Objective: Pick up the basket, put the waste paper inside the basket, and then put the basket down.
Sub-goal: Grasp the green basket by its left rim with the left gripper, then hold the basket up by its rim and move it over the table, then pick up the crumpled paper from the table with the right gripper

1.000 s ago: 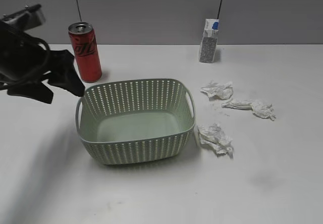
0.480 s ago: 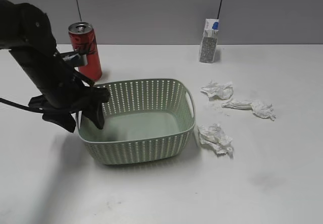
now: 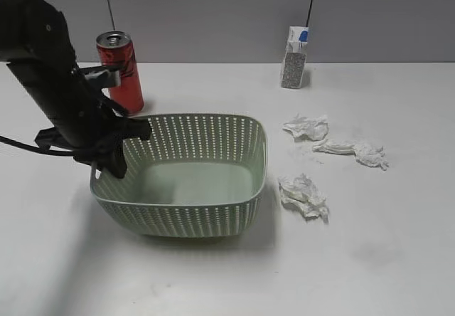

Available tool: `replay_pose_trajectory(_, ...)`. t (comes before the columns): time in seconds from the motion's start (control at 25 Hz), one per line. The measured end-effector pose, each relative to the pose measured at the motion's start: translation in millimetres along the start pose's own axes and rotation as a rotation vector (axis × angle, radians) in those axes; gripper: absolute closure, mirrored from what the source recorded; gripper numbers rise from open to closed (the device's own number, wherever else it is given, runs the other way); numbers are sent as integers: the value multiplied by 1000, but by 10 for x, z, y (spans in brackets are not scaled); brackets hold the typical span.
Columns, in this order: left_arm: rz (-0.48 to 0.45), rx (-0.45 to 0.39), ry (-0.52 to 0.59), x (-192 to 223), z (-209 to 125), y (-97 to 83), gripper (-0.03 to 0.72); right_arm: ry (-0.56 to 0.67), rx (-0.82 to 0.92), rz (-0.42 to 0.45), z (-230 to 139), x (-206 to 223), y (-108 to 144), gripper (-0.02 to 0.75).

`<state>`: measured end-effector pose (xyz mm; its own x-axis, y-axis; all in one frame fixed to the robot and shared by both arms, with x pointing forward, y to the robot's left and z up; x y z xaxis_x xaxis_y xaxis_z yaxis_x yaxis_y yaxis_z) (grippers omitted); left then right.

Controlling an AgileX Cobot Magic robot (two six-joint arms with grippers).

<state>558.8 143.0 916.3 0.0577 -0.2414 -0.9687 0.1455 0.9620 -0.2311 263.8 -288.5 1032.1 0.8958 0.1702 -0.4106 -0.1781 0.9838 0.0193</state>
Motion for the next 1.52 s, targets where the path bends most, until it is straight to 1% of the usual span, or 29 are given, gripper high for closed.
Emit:
replay_pose_trajectory(0.16, 30, 48, -37, -202, -16, 6, 689, -111, 22, 17, 220, 3, 16, 272)
replay_pose_trajectory(0.24, 48, 45, -57, -301, -25, 14, 689, -104, 46, 32, 319, 98, 24, 272)
replay_pose_trajectory(0.32, 78, 32, -88, -408, -29, 33, 689, -38, 60, 35, 381, 262, 19, 272)
replay_pose_trajectory(0.4, 99, 23, -116, -499, -33, 41, 689, 52, 57, 30, 432, 489, 0, 272)
replay_pose_trajectory(0.48, 108, 22, -138, -571, -39, 44, 689, 129, 44, 26, 508, 707, -19, 272)
replay_pose_trajectory(0.52, 108, 18, -140, -588, -43, 42, 689, 188, 43, 24, 543, 865, -32, 272)
replay_pose_trajectory(0.6, 108, 17, -136, -593, -51, 39, 689, 261, 42, 20, 623, 1110, -52, 272)
replay_pose_trajectory(0.8, 112, 17, -130, -593, -58, 43, 689, 456, 45, 13, 731, 1951, -116, 272)
replay_pose_trajectory(0.96, 114, 15, -121, -592, -68, 46, 689, 574, 36, 17, 709, 2623, -160, 272)
replay_pose_trajectory(1.08, 114, 15, -121, -592, -69, 46, 689, 641, 17, 26, 638, 3077, -187, 272)
replay_pose_trajectory(1.24, 114, 15, -120, -592, -69, 46, 689, 719, 11, 32, 439, 3506, -213, 272)
replay_pose_trajectory(1.36, 112, 12, -117, -591, -73, 44, 689, 750, 5, 35, 326, 3681, -224, 272)
replay_pose_trajectory(1.52, 111, 11, -116, -591, -73, 43, 689, 756, -28, 50, 216, 3800, -189, 272)
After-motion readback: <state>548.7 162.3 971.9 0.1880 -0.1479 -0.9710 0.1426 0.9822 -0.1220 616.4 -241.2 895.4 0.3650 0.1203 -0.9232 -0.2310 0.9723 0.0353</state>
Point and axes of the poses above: a point on each arm's last joint axis where the gripper is mounted, x pointing out along that axis toward the gripper, y along the wrist's bending axis when the last joint is at zero, z = x × y, the point moved 2 cm from there along x, pointing out along that axis toward the gripper, and after that the axes turned 1 degree about -x, right-handed, at the moved point
